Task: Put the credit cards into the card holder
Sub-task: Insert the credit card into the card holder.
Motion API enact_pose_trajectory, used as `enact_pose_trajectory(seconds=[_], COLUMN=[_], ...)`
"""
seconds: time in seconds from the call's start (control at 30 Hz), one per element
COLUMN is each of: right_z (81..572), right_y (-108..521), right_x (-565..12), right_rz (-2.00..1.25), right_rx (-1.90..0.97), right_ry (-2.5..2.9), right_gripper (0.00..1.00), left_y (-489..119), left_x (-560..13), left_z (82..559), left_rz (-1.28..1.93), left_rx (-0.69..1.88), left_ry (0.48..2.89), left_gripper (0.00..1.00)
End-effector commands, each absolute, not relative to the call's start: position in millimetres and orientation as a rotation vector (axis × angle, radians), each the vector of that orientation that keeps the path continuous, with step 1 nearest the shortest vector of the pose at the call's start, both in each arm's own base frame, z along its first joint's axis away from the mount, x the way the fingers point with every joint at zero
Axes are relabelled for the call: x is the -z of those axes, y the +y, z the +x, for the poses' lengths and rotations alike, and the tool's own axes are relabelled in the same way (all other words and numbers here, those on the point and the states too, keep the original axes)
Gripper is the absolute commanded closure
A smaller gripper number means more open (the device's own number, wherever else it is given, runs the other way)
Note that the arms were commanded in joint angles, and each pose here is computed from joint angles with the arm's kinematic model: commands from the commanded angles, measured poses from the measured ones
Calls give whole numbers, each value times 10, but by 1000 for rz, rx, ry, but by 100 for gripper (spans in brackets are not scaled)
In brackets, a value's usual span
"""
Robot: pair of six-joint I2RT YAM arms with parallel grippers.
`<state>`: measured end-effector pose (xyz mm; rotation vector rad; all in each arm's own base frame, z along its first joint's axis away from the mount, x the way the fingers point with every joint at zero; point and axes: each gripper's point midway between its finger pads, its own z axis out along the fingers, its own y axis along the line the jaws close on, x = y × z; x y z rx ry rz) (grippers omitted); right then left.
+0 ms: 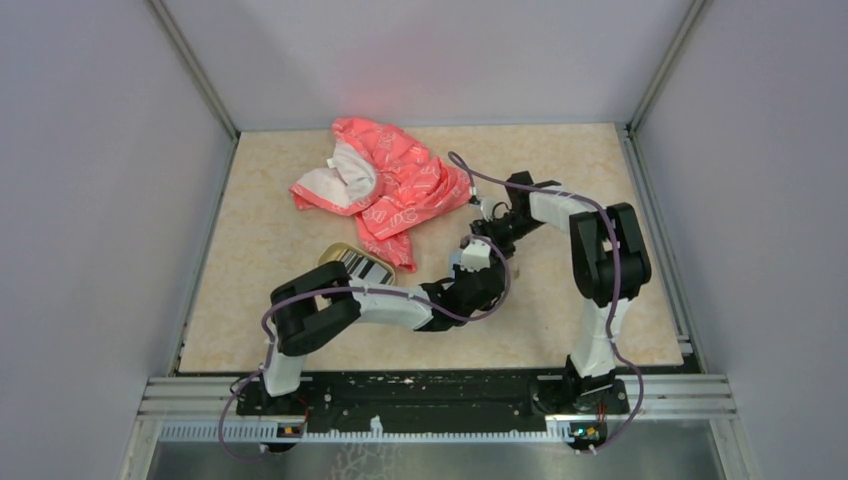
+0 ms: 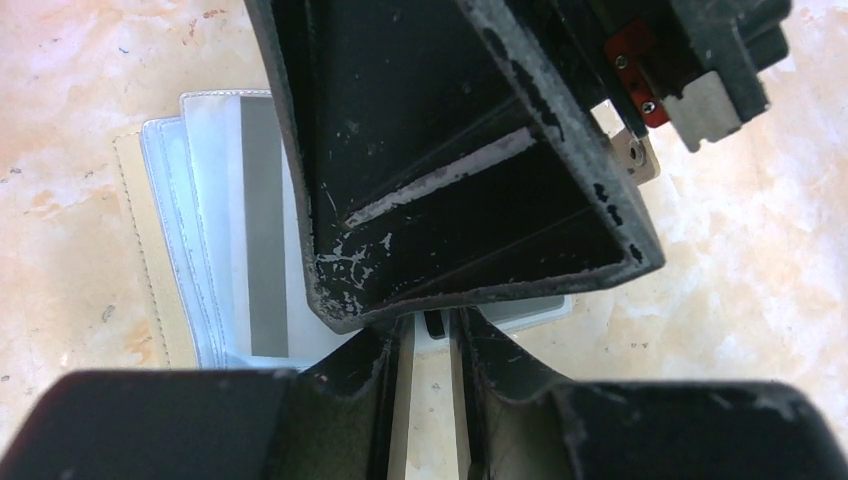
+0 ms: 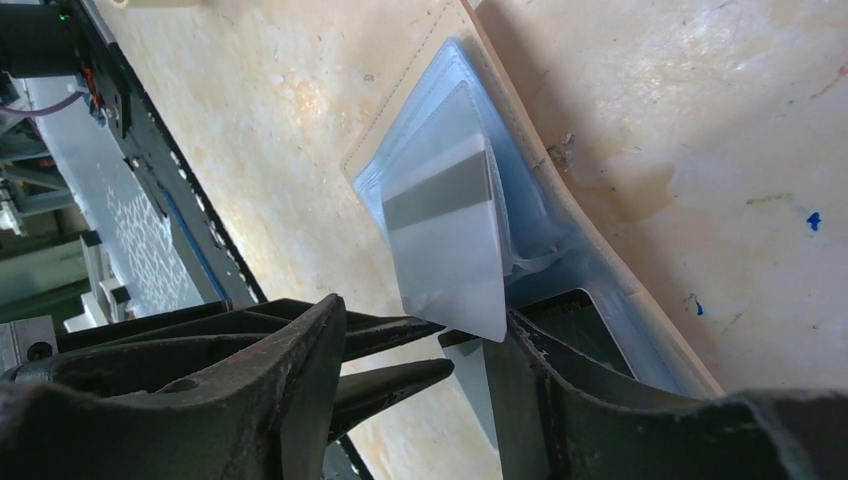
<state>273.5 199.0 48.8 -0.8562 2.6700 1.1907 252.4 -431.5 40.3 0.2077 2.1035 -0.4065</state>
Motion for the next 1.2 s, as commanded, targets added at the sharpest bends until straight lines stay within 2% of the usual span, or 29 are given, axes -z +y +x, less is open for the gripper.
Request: enact_pose_trajectory(seconds=[0.0,0.5,0.73,0.9,1.07,1.17], right_z=[2640,2639,2666,2732,2716,2696], right_y=[2035,2064,2051,1989,1996,2015], right_x=[-543,-488,-527,-565,-542,-528], right_rz=[-812,-774,-778,-767,-758,-749], right_rx=[-1293,-1316,-1305,-1264,-1293,-1327], right_ry=[2696,2713,2701,2686,2693,2696], right_gripper=[47,46,45,45,45,45], left_y=[-4246,-4236,-4076,-4020,-4176,-4290], left_x=[-602,-637,-508,-453,-619,-871], left_z=[2734,3026,3118,3096,2945,2779], left_rz=[165,130,99,98,233,331], left_rx=[408,350,262,293,455,618], left_ry=[2045,1988,1995,2007,1982,1922], left_gripper=[74,79,88,92,88,78])
